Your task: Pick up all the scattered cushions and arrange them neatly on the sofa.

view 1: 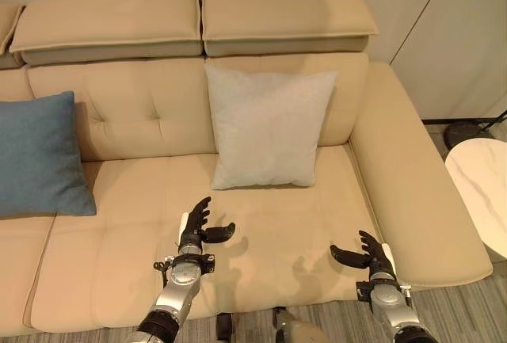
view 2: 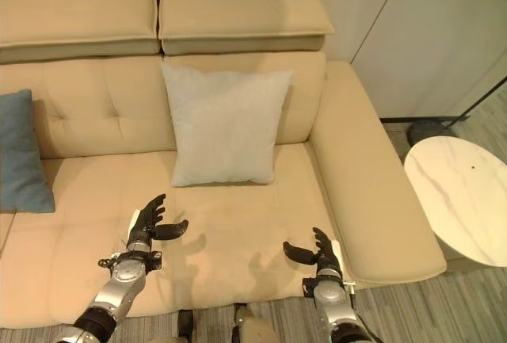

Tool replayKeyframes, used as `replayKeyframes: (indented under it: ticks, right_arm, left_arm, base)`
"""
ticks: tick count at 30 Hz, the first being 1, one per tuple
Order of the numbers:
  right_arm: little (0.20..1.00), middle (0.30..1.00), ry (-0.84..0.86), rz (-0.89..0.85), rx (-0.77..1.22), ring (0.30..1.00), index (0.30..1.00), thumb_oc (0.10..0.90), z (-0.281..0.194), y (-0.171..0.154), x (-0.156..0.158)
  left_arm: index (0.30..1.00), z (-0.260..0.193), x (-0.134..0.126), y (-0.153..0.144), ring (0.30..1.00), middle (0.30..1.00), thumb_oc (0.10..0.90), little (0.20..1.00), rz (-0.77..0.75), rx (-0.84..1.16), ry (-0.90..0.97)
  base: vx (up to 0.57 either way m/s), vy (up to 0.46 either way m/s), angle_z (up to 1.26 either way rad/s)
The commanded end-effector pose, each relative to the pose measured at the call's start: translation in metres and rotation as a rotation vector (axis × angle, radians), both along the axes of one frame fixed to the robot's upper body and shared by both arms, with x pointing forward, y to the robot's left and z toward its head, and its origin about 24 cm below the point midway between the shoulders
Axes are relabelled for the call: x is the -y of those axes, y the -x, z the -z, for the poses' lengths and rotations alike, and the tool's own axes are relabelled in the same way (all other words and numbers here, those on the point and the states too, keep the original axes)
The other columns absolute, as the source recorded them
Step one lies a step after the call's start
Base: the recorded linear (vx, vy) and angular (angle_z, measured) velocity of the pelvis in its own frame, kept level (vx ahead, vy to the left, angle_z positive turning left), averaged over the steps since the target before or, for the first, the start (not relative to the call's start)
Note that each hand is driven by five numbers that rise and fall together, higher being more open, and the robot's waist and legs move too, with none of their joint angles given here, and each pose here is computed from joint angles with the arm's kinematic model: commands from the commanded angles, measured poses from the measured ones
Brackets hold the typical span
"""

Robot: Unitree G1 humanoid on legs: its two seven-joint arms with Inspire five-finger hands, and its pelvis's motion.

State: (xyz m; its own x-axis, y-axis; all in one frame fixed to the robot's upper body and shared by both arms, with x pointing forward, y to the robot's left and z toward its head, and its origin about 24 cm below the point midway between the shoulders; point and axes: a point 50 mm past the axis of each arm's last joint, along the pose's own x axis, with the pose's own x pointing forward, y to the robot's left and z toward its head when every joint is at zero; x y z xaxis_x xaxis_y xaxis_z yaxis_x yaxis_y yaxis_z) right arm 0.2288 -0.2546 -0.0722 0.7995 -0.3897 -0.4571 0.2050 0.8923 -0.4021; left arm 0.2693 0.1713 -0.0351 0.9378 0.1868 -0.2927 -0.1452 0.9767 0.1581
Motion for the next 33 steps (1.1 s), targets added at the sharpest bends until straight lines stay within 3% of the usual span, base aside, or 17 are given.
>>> replayKeyframes:
  ticks: [1, 16, 24, 25, 26, 27, 33]
  right_arm:
    - [0.9, 0.9, 0.053, -0.028, 0.173, 0.9, 0.9, 0.8, -0.032, -0.032, -0.004]
    - [0.9, 0.9, 0.011, -0.062, 0.436, 0.9, 0.9, 0.8, -0.089, -0.084, -0.027]
    - [0.9, 0.9, -0.013, -0.078, 0.503, 0.9, 0.9, 0.8, -0.1, -0.087, -0.033]
    - [0.9, 0.9, -0.015, -0.081, 0.506, 0.9, 0.9, 0.8, -0.1, -0.086, -0.033]
    - [0.9, 0.9, -0.015, -0.081, 0.507, 0.9, 0.9, 0.8, -0.1, -0.086, -0.033]
    - [0.9, 0.9, -0.018, -0.087, 0.502, 0.9, 0.9, 0.8, -0.097, -0.084, -0.033]
    - [0.9, 0.9, -0.005, -0.094, 0.473, 0.9, 0.9, 0.8, -0.09, -0.078, -0.027]
  left_arm:
    - [0.9, -0.064, 0.01, -0.049, 0.9, 0.9, 0.8, 0.9, -0.023, 0.284, -0.03]
    - [0.9, -0.151, -0.006, -0.11, 0.9, 0.9, 0.8, 0.9, -0.139, 0.476, -0.205]
    - [0.9, -0.189, -0.017, -0.127, 0.9, 0.9, 0.8, 0.9, -0.22, 0.529, -0.268]
    - [0.491, -0.195, -0.018, -0.129, 0.491, 0.491, 0.527, 0.491, -0.219, 0.541, -0.27]
    - [0.491, -0.195, -0.018, -0.129, 0.491, 0.491, 0.527, 0.491, -0.218, 0.541, -0.27]
    - [0.3, -0.2, -0.019, -0.131, 0.3, 0.3, 0.4, 0.3, -0.215, 0.549, -0.268]
    - [0.3, -0.218, -0.01, -0.133, 0.3, 0.3, 0.4, 0.3, -0.188, 0.618, -0.219]
  base:
    - [-0.07, -0.073, 0.04]
    - [0.0, -0.025, -0.01]
    - [0.0, 0.0, 0.0]
    - [0.0, 0.0, 0.0]
    - [0.01, -0.017, 0.04]
    - [0.01, -0.006, 0.04]
    - [0.02, -0.01, 0.0]
